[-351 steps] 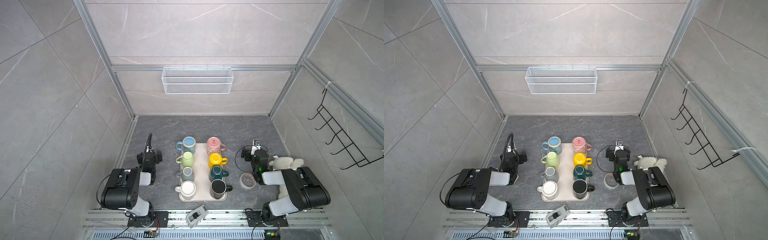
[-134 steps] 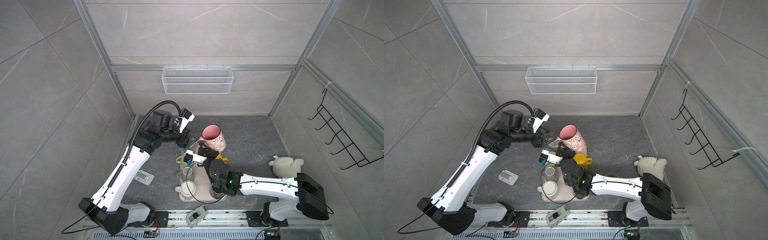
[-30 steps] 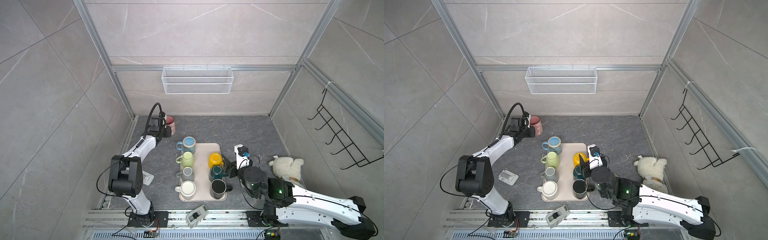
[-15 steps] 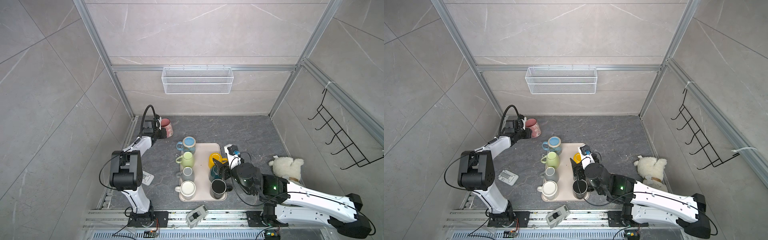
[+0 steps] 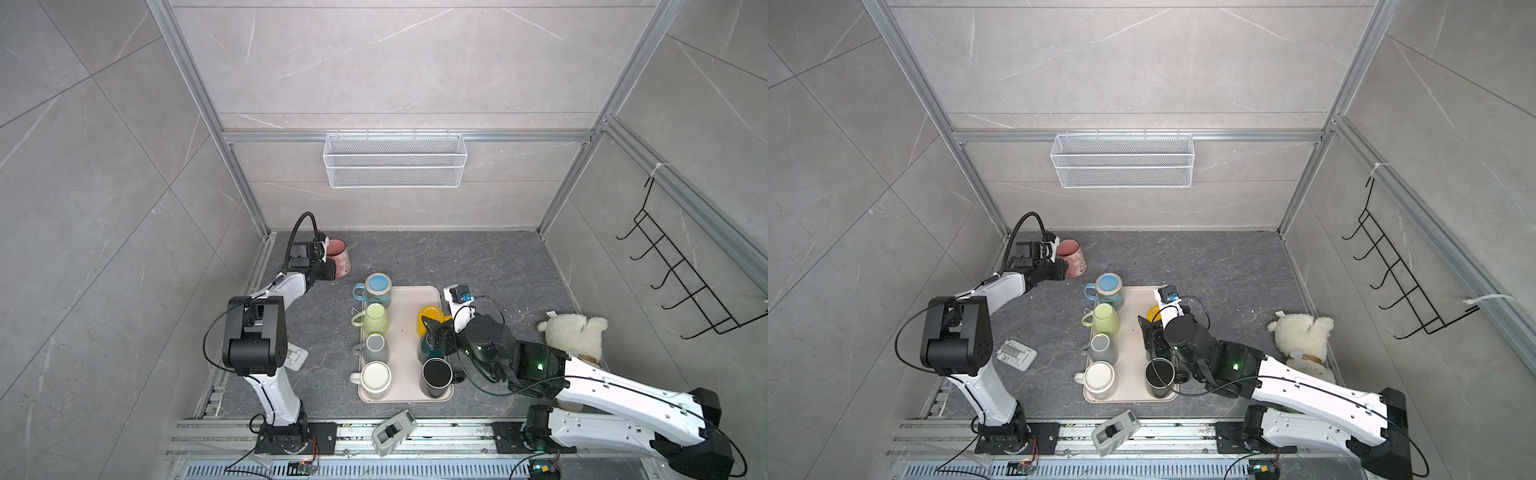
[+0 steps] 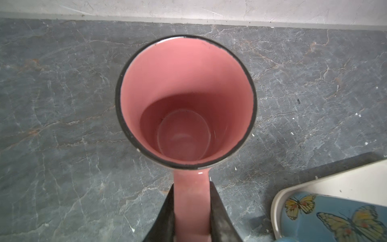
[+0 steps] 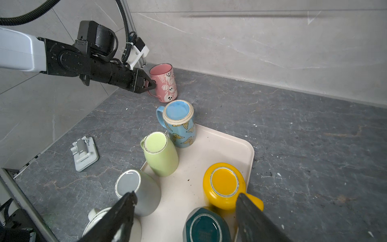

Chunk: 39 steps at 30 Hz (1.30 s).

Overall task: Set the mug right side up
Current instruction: 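Lower the pink mug upright onto the table and open the left gripper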

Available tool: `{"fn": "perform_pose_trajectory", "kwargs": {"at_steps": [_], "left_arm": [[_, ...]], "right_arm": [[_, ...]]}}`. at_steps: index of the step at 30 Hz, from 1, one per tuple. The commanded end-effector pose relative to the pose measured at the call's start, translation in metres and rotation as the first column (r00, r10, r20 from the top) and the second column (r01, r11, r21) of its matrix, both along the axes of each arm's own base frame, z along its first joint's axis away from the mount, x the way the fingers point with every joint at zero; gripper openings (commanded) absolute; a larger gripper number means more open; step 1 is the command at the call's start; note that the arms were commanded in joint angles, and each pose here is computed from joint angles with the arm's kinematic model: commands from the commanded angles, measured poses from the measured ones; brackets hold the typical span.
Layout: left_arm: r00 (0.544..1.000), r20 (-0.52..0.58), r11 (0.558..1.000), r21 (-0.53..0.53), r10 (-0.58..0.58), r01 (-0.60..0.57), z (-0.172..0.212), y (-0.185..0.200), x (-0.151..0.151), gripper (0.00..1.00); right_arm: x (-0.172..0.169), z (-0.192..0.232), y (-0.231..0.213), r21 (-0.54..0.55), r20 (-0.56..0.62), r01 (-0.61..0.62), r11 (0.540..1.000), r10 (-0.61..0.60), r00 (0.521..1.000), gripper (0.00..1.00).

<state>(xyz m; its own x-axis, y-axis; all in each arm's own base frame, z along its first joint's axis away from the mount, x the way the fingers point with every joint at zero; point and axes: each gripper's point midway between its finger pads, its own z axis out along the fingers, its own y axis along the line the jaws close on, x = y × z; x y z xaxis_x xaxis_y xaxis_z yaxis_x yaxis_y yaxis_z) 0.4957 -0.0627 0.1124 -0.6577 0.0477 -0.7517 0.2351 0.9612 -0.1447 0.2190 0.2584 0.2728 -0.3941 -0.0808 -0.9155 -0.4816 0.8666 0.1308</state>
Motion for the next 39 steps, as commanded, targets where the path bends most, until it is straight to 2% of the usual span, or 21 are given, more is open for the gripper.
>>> {"fn": "perform_pose_trajectory", "kwargs": {"at_steps": [1, 7, 9, 17, 24, 28, 33, 37, 39], "left_arm": [[0.990, 0.141, 1.000, 0.022, -0.025, 0.023, 0.033, 0.001, 0.020, 0.00], [0.994, 0.111, 0.999, 0.034, -0.013, 0.010, 0.022, 0.003, 0.019, 0.01], [0.995, 0.101, 1.000, 0.028, -0.012, 0.009, 0.020, 0.002, 0.017, 0.11], [0.996, 0.085, 1.000, 0.003, -0.004, 0.004, 0.016, 0.001, 0.012, 0.38], [0.997, 0.073, 1.000, 0.000, 0.022, -0.022, 0.018, 0.004, 0.002, 0.55], [0.994, 0.098, 0.999, -0.026, 0.048, -0.046, 0.037, 0.005, -0.010, 0.59], [0.984, 0.146, 0.992, -0.080, 0.105, -0.095, 0.083, 0.005, -0.034, 0.59], [0.973, 0.167, 0.975, -0.179, 0.160, -0.129, 0.124, 0.002, -0.060, 0.59], [0.968, 0.137, 0.953, -0.247, 0.212, -0.174, 0.136, 0.002, -0.072, 0.59]], "right_arm": [[0.000, 0.003, 0.005, 0.037, -0.043, -0.012, 0.999, 0.013, 0.999, 0.77], [0.004, -0.002, 0.005, 0.042, -0.068, -0.007, 0.999, 0.009, 0.998, 0.77], [0.005, -0.005, 0.004, 0.040, -0.077, -0.004, 0.999, 0.007, 0.997, 0.77], [0.006, -0.011, 0.009, 0.050, -0.098, -0.015, 0.999, 0.019, 0.995, 0.77], [0.006, -0.013, 0.011, 0.064, -0.109, -0.019, 0.998, 0.026, 0.994, 0.77], [0.010, -0.014, 0.012, 0.079, -0.126, -0.022, 0.997, 0.032, 0.991, 0.78], [0.024, -0.018, 0.018, 0.128, -0.199, -0.021, 0.992, 0.046, 0.979, 0.78], [0.043, -0.025, 0.017, 0.166, -0.280, 0.009, 0.986, 0.039, 0.959, 0.78], [0.053, -0.029, 0.016, 0.192, -0.322, 0.023, 0.981, 0.041, 0.946, 0.78]]}}
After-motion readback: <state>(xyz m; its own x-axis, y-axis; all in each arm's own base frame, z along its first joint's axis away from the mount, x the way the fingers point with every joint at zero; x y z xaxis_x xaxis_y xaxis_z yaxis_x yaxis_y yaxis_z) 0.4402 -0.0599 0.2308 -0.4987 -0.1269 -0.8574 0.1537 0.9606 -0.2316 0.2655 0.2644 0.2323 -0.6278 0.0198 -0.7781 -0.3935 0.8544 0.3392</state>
